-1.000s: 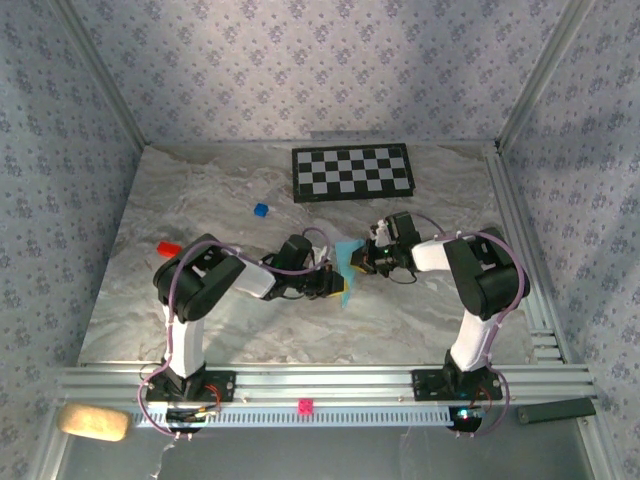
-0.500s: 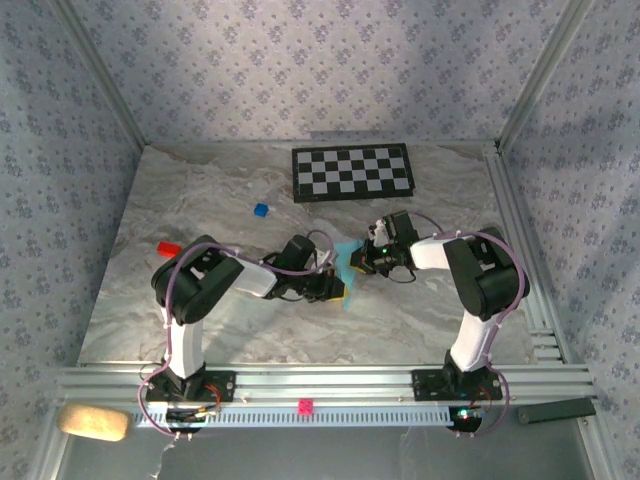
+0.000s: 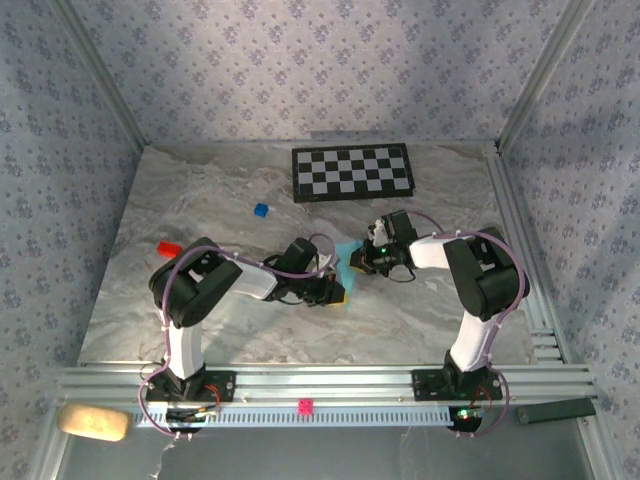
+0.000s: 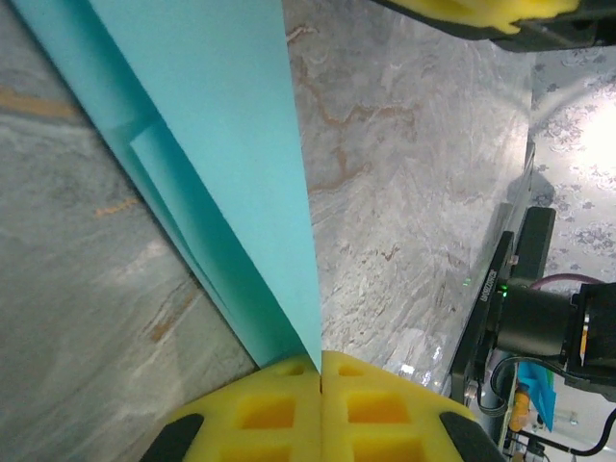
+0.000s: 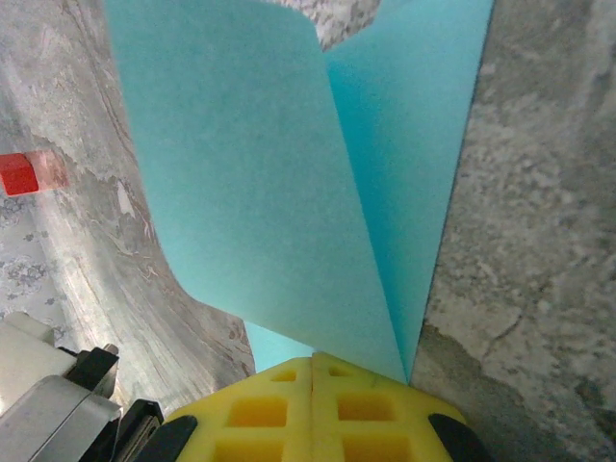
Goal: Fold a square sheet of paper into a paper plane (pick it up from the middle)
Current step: Fold the wing for the fifth time at the center of the table.
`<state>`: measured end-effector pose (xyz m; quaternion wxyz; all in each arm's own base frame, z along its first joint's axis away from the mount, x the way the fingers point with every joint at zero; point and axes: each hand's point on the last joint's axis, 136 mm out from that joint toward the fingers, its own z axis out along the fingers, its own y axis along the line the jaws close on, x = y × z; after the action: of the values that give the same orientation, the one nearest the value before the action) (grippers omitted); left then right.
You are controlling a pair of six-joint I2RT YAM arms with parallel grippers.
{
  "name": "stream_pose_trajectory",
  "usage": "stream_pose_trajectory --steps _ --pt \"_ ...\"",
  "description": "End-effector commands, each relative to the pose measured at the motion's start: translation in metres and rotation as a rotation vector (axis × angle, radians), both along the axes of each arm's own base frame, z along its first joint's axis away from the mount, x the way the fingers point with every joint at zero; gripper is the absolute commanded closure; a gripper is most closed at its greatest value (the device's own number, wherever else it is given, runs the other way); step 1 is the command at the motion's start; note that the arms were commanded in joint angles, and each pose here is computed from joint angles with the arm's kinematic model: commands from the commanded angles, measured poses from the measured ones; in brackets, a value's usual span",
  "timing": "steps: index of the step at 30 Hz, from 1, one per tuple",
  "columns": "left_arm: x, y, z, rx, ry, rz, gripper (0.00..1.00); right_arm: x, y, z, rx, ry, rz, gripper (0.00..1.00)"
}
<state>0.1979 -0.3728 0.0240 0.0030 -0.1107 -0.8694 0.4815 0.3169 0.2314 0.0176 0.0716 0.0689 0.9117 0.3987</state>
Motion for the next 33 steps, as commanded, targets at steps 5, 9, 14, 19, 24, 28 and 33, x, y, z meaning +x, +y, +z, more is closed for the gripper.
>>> stream_pose_trajectory --steps 5,9,14,19,24,28,33 --pt "-0.054 0.022 -0.026 0.107 0.163 -0.099 0.89 -0.021 -0.030 -0.044 -0.189 0.108 -0.047 0.96" --pt "-0.055 0.023 -0.023 0.105 0.153 -0.101 0.86 -0.021 -0.031 -0.045 -0.198 0.111 -0.052 0.97" --pt "-0.048 0.030 -0.016 0.115 0.087 -0.048 0.74 -0.022 -0.029 -0.043 -0.183 0.125 -0.067 0.97" --pt "-0.035 0.042 0.002 0.097 -0.008 0.056 0.66 -0.021 -0.024 -0.037 -0.161 0.128 -0.109 0.97" --pt "-0.016 0.052 0.026 0.065 -0.072 0.153 0.72 -0.021 -0.019 -0.033 -0.146 0.124 -0.143 0.97" --pt "0.012 0.054 0.054 0.018 -0.116 0.219 0.80 -0.024 -0.017 -0.031 -0.143 0.124 -0.182 0.97" --pt "0.031 0.029 0.079 -0.025 -0.121 0.158 0.85 -0.025 -0.017 -0.031 -0.162 0.121 -0.202 0.97"
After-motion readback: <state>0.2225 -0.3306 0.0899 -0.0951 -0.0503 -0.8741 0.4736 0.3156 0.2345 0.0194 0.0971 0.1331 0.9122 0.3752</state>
